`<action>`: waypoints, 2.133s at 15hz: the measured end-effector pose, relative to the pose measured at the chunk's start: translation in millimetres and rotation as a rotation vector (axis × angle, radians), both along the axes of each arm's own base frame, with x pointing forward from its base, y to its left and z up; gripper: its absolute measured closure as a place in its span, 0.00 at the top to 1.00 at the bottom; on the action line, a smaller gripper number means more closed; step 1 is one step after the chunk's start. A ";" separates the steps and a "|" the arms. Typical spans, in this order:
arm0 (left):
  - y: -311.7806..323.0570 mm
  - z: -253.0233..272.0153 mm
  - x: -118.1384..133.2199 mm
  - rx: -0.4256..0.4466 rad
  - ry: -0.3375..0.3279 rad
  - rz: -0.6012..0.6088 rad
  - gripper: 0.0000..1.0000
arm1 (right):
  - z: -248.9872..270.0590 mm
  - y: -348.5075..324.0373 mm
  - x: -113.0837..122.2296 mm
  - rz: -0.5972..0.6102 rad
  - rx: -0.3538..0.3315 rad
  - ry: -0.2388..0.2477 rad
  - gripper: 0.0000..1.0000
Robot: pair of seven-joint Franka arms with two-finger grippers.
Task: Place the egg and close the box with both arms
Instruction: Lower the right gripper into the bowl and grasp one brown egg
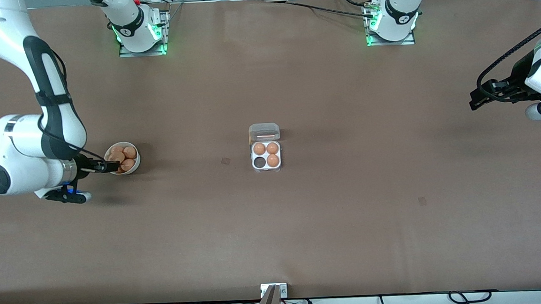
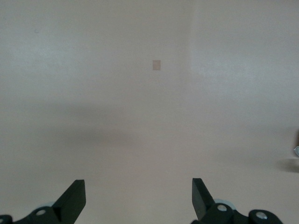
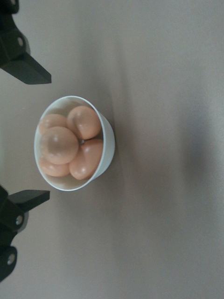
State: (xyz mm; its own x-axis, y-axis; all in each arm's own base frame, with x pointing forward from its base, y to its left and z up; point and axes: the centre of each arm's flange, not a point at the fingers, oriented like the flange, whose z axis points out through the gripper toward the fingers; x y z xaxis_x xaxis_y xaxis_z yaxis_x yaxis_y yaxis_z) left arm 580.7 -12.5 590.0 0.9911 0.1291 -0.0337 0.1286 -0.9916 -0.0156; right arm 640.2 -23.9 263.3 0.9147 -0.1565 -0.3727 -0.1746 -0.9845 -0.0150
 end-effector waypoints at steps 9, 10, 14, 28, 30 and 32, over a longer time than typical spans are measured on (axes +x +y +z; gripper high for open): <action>-0.2 0.3 -0.1 0.000 0.000 0.000 1.00 | -32.3 -6.7 2.6 -0.049 0.040 0.039 0.93; -0.2 0.2 -0.1 0.000 0.000 0.000 1.00 | -33.4 -7.4 2.1 -0.051 0.042 0.042 0.90; -0.3 0.3 -0.1 0.000 0.000 0.000 1.00 | -38.4 -8.4 -0.7 -0.071 0.065 0.064 0.84; -2.7 0.3 -0.2 0.000 0.000 -0.005 1.00 | -45.4 -10.1 -5.4 -0.074 0.106 0.096 0.43; -3.1 0.3 -0.2 0.000 -0.001 -0.005 1.00 | -45.3 -10.4 -5.6 -0.073 0.108 0.098 0.43; -3.1 0.3 -0.2 0.000 -0.001 -0.006 1.00 | -45.1 -10.5 -5.9 -0.070 0.110 0.101 0.43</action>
